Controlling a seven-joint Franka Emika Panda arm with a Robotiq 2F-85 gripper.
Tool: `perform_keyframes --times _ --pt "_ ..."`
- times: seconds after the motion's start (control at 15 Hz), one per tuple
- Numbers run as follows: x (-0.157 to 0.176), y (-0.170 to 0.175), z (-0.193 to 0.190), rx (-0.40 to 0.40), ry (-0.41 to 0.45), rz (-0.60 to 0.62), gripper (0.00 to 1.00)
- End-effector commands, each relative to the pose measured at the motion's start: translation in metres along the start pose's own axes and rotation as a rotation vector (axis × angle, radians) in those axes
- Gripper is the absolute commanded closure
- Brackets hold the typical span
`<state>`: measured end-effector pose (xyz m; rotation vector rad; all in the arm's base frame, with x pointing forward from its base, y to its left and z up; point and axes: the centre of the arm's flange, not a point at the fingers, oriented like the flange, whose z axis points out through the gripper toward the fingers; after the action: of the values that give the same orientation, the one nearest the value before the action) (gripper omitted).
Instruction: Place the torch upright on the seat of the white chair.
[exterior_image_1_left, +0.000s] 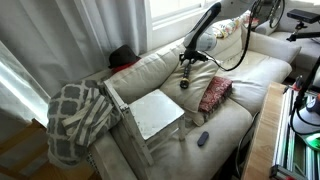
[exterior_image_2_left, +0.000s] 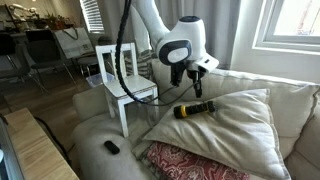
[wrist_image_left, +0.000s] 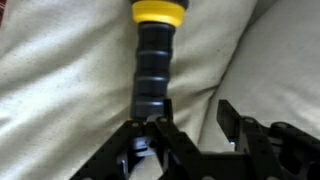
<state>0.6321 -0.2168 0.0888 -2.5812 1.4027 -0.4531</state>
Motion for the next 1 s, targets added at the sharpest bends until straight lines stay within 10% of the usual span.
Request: perform_keyframes --times 0.0,0.07,0.13,0.4,0.93 --pt "-0.026 0.001 -0.039 0.100 -0.007 -0.080 0.74" --pt "-0.026 -0.003 -0.040 0.098 -0.007 -0.084 0.74" --pt "-0.026 -0.004 -0.039 0.079 0.017 -0.076 0.24" --pt "-0.009 0.015 -0.004 -0.060 0.204 -0.048 0.02" --pt "-0.034 0.037 0.065 -0.168 0.094 -0.076 0.00"
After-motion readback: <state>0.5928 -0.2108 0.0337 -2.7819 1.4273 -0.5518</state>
